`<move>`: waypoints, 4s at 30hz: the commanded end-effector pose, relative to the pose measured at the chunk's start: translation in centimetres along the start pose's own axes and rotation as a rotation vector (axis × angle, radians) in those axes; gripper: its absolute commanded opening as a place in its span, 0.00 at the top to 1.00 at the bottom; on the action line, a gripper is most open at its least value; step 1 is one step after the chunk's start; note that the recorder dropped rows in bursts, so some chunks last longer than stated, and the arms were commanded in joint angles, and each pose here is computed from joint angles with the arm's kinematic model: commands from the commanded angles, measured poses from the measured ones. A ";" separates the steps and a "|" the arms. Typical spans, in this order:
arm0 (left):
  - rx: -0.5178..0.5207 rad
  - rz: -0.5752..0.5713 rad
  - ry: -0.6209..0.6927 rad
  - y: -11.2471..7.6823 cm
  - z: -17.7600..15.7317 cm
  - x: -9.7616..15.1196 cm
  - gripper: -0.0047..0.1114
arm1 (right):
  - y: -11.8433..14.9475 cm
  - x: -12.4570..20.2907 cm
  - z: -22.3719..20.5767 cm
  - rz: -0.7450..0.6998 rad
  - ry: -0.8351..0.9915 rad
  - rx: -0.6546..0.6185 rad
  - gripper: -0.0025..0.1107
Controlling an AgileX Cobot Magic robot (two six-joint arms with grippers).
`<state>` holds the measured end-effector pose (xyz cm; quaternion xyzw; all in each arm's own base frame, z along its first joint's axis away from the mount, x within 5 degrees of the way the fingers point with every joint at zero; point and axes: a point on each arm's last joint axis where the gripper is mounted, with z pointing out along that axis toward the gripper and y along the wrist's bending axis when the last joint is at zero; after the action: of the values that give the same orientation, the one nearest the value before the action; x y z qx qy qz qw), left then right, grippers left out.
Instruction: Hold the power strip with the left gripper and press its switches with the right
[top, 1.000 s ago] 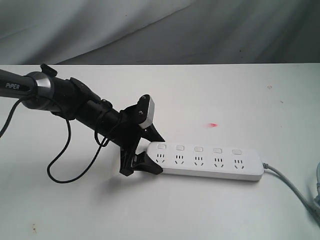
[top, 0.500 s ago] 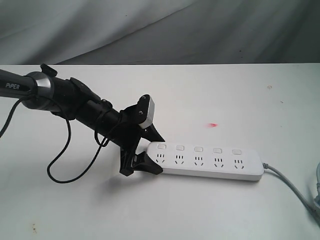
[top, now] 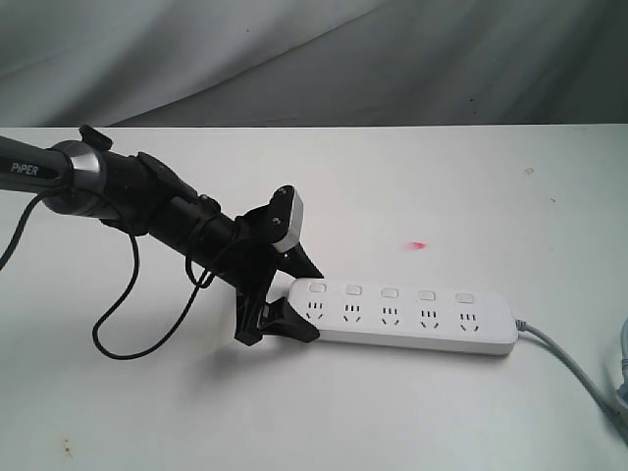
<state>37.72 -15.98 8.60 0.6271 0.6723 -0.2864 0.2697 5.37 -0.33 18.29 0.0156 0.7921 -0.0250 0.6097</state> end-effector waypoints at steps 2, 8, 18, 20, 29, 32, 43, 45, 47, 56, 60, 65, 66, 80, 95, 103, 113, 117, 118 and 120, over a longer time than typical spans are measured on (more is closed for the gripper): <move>0.001 0.008 -0.009 0.1 0.1 -0.3 0.96 | 0.0 0.0 0.0 -0.008 -0.005 0.001 0.98; 0.078 0.022 -0.032 -0.6 0.0 -0.5 0.76 | 0.0 0.0 0.0 -0.008 -0.005 0.001 0.98; -0.002 -0.061 -0.033 0.0 -0.5 -1.0 0.06 | 0.0 0.0 0.0 -0.008 -0.005 0.001 0.98; -0.067 -0.077 -0.022 0.4 -1.3 -1.7 0.06 | 0.0 0.0 0.0 -0.008 -0.005 0.001 0.98; -0.402 -0.043 -0.081 0.3 -10.1 -8.9 0.06 | 0.0 0.0 0.0 -0.008 -0.005 0.001 0.98; -0.566 -0.049 -0.138 -0.7 -14.5 -11.9 0.07 | 0.0 0.0 0.0 -0.008 -0.005 0.001 0.98; -0.651 0.159 -0.212 -9.4 -24.2 -18.5 0.95 | 0.0 0.0 0.0 -0.008 -0.005 0.001 0.98; -0.616 0.121 -0.245 -11.1 -25.1 -19.2 0.96 | 0.0 0.0 0.0 -0.008 -0.005 0.001 0.98; -0.597 -0.007 -0.319 -13.0 -26.4 -20.0 0.96 | 0.0 0.0 0.0 -0.008 -0.005 0.001 0.98; -0.687 -0.031 -0.517 -21.1 -31.8 -22.6 0.96 | 0.0 0.0 0.0 -0.008 -0.005 0.001 0.98; -0.743 0.048 -0.534 -24.2 -33.5 -22.9 0.96 | 0.0 0.0 0.0 -0.008 -0.005 0.001 0.98; -1.035 0.218 -0.289 -26.5 -35.5 -20.9 0.96 | 0.0 0.0 0.0 -0.008 -0.005 0.001 0.98; -1.092 0.219 -0.291 -27.1 -35.9 -20.5 0.96 | 0.0 0.0 0.0 -0.008 -0.005 0.001 0.98; -1.333 -0.165 -0.500 -29.1 -32.6 -12.2 0.96 | 0.0 0.0 0.0 -0.008 -0.005 0.001 0.98; -1.316 -0.655 -0.645 -30.4 -25.4 -2.4 0.96 | 0.0 0.0 0.0 -0.008 -0.005 0.001 0.98; -1.298 -0.693 -0.635 -31.2 -22.5 0.7 0.96 | 0.0 0.0 0.0 -0.008 -0.005 0.001 0.98; -1.303 -0.721 -0.654 -31.9 -20.6 3.0 0.96 | 0.0 0.0 0.0 -0.008 -0.005 0.001 0.98; -1.308 -0.784 -0.665 -32.2 -19.9 3.9 0.96 | 0.0 0.0 0.0 -0.008 -0.005 0.001 0.98; -1.313 -0.786 -0.664 -32.2 -19.7 4.1 0.96 | 0.0 0.0 0.0 -0.008 -0.005 0.001 0.98; -1.307 -0.798 -0.650 -32.2 -19.3 4.6 0.96 | 0.0 0.0 0.0 -0.008 -0.005 0.001 0.98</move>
<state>5.30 -0.47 20.88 -0.0462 0.7596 -0.0740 0.6445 5.37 -0.33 18.29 0.0156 0.7921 -0.0250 0.6097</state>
